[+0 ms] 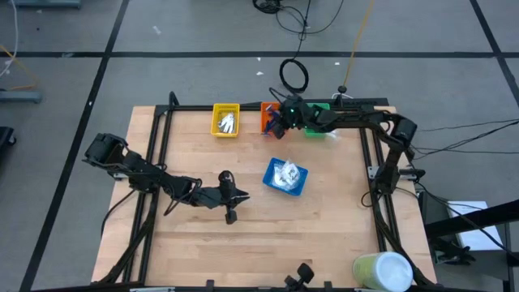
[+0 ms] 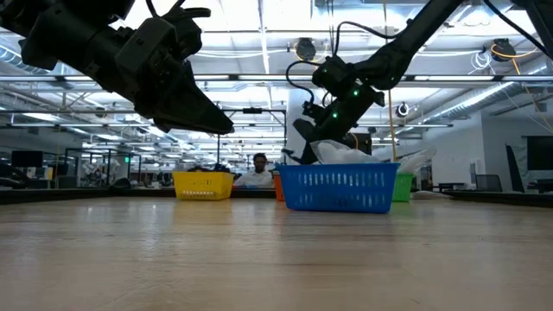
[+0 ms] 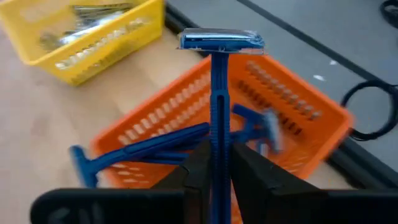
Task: Pick & Place Travel size toiletries
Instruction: Put the blue razor into the orange basket, then return to Home Position
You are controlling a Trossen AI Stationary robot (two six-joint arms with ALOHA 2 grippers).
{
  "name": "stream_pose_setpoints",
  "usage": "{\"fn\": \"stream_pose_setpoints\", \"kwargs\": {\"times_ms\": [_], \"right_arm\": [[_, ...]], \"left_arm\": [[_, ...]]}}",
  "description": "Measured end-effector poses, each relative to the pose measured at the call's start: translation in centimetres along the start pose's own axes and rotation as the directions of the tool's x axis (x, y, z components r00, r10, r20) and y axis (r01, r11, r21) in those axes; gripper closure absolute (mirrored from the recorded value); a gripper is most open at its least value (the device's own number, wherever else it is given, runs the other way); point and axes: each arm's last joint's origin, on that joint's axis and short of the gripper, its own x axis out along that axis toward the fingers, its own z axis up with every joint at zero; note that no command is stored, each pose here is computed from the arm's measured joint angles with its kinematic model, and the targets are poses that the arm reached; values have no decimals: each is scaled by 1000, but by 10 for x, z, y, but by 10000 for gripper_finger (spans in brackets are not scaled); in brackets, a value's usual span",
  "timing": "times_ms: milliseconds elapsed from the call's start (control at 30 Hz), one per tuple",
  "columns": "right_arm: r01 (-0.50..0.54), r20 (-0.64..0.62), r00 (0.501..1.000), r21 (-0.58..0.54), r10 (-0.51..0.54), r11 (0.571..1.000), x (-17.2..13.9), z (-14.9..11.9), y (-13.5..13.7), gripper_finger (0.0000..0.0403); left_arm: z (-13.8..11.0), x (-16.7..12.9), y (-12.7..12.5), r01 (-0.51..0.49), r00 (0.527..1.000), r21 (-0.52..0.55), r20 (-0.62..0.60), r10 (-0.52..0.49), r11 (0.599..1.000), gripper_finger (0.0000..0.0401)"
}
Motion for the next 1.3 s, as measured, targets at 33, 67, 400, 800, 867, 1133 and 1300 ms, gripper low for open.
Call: {"fn": "stream_pose_setpoints", "kwargs": {"times_ms": [33, 67, 400, 800, 867, 1133, 1300], "right_arm": [[11, 0, 1000, 3, -11, 1000, 0, 0, -2, 349], [12, 1, 1000, 5, -12, 1000, 0, 0, -3, 344], [-15, 73, 997, 3, 15, 1000, -9, 11, 2, 288], [-394, 23, 917, -94, 397, 914, -152, 34, 17, 272], [-404, 14, 913, -106, 408, 908, -179, 26, 15, 271], [-435, 210, 864, -148, 458, 888, -261, -42, -3, 274], [-450, 313, 824, -142, 471, 882, -271, -92, -15, 274]], "left_arm": [[0, 0, 0, 0, 1000, 0, 0, 0, 1000, 350], [0, 0, 0, 0, 1000, 0, 0, 0, 1000, 350], [1, 0, 0, 3, 1000, -8, 5, -3, 1000, 350], [69, -62, 13, 84, 980, 8, 177, -85, 996, 350], [79, -90, 21, 91, 976, 96, 190, -108, 991, 350], [76, -185, 63, 40, 957, 105, 280, -68, 994, 350], [53, -197, 76, 46, 945, 84, 319, -70, 995, 350]]}}
